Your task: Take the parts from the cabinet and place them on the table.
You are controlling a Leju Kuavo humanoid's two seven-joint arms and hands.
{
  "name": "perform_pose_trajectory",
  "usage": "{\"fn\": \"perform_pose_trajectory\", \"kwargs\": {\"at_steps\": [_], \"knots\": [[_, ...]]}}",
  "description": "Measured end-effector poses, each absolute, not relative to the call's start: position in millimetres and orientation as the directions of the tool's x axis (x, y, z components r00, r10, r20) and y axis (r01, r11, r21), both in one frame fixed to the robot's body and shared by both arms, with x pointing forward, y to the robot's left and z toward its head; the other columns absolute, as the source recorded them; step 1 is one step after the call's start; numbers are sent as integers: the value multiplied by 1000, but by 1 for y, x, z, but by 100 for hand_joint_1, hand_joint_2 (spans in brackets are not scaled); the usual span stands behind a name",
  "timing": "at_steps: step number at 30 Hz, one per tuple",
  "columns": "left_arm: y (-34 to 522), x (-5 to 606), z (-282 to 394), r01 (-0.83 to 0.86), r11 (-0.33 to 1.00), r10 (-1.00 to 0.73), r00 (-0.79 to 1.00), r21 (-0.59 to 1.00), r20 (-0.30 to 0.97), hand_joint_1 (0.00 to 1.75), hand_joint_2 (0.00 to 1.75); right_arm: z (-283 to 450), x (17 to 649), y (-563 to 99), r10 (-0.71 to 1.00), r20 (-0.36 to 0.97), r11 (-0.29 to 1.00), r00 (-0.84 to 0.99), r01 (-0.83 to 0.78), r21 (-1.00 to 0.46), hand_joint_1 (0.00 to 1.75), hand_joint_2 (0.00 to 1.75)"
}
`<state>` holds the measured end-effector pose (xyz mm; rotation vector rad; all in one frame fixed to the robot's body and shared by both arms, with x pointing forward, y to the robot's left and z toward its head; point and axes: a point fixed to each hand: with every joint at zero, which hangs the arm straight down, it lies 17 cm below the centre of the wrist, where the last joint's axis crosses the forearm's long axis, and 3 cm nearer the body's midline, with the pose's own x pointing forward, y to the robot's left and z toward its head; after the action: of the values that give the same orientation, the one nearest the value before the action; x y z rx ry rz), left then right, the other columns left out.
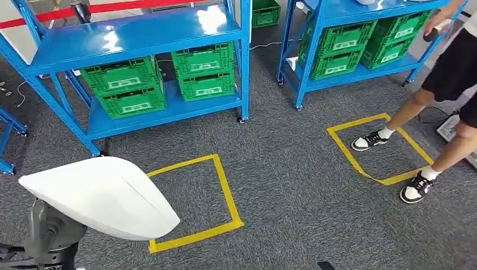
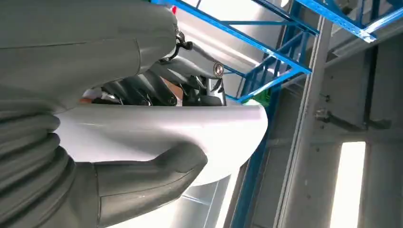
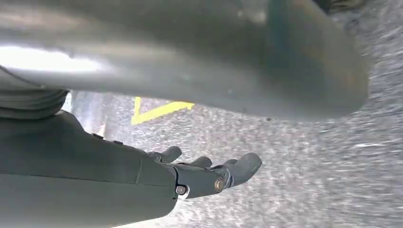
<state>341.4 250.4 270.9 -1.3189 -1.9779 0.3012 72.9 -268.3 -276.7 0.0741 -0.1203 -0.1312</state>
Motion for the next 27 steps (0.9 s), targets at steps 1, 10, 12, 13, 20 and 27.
{"fn": "perform_pose_trajectory", "kwargs": {"at_steps": [1,10,12,13,20,27], "knots": [[251,342,270,700,448,873,-209,-556,441,175,175,-277,72,-268,-138,113,988,984,129,82,0,0],[255,345,274,689,481,853,-222,-542,473,175,175,-276,72,-244,-145,106,986,984,134,103,0,0],[256,348,275,682,490,846,-220,-543,486,175,175,-277,68,-239,-150,96,985,984,140,103,0,0],[256,350,277,679,494,843,-219,-543,492,175,175,-277,67,-236,-150,91,985,984,140,104,0,0],[260,356,286,686,490,843,-215,-538,493,175,175,-274,83,-234,-192,164,978,968,175,116,0,0],[264,357,292,690,530,810,-242,-492,534,175,175,-272,80,-211,-188,146,974,971,166,152,0,0]]}}
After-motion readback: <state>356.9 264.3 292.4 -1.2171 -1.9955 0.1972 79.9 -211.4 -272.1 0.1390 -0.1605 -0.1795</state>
